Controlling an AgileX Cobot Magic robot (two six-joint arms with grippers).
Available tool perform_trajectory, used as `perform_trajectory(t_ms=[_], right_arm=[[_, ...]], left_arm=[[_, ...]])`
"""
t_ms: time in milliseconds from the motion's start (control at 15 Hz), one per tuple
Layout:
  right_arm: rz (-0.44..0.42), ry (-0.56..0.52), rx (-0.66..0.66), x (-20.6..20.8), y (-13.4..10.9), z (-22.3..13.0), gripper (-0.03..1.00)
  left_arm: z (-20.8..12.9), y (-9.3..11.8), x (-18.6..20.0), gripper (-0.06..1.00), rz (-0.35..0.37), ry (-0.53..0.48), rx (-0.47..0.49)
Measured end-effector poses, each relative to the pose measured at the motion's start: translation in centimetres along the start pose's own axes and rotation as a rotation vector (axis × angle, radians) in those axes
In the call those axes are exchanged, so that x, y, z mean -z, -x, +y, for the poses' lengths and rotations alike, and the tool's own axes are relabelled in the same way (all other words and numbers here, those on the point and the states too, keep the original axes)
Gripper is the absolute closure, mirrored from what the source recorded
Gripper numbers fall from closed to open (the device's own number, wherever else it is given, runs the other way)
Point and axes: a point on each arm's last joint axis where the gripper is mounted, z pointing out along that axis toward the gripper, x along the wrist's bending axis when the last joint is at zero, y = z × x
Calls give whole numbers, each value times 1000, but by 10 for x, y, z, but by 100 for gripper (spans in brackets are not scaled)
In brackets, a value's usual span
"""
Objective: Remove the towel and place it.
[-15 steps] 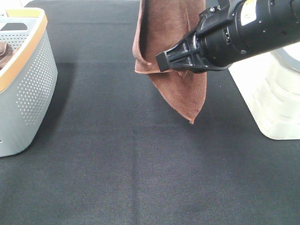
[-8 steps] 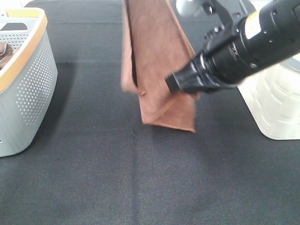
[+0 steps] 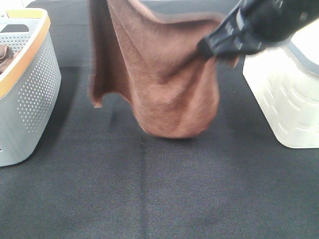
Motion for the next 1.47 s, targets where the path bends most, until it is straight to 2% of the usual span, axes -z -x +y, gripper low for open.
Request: perform_trajectory(t_ms=[200, 267, 533, 667, 800, 867, 1000, 1133, 1267, 1333, 1467], right_arm=[[-158, 157, 93, -1, 13, 16, 97], [-228, 216, 148, -6, 17, 24, 97], [-381, 311, 242, -39, 22, 47, 97], [-425, 353, 281, -57, 22, 62, 97], [-440, 380, 281, -78, 31, 76, 97], [-440, 380, 281, -78, 31, 76, 97], [-437, 398, 179, -107, 67, 88, 97], [-382, 428, 105, -129, 93, 93, 97], [-313, 436, -14, -160, 117, 90, 97], [-266, 433, -98, -174, 124, 84, 97], [-190, 406, -207, -198, 131, 70, 97]], left_arm=[[2, -11, -15, 94, 134, 7, -57], [6, -14, -27, 94, 179, 36, -87], [19, -17, -63, 94, 271, 175, -196], [25, -16, -76, 94, 287, 245, -241], [29, -21, -91, 94, 295, 315, -240], [29, -21, -91, 94, 295, 315, -240], [31, -47, -116, 94, 301, 375, -159], [31, -70, -139, 94, 293, 438, -85], [27, -83, -162, 94, 267, 478, -26], [22, -86, -175, 94, 255, 470, 5], [7, -88, -204, 94, 252, 390, 37]])
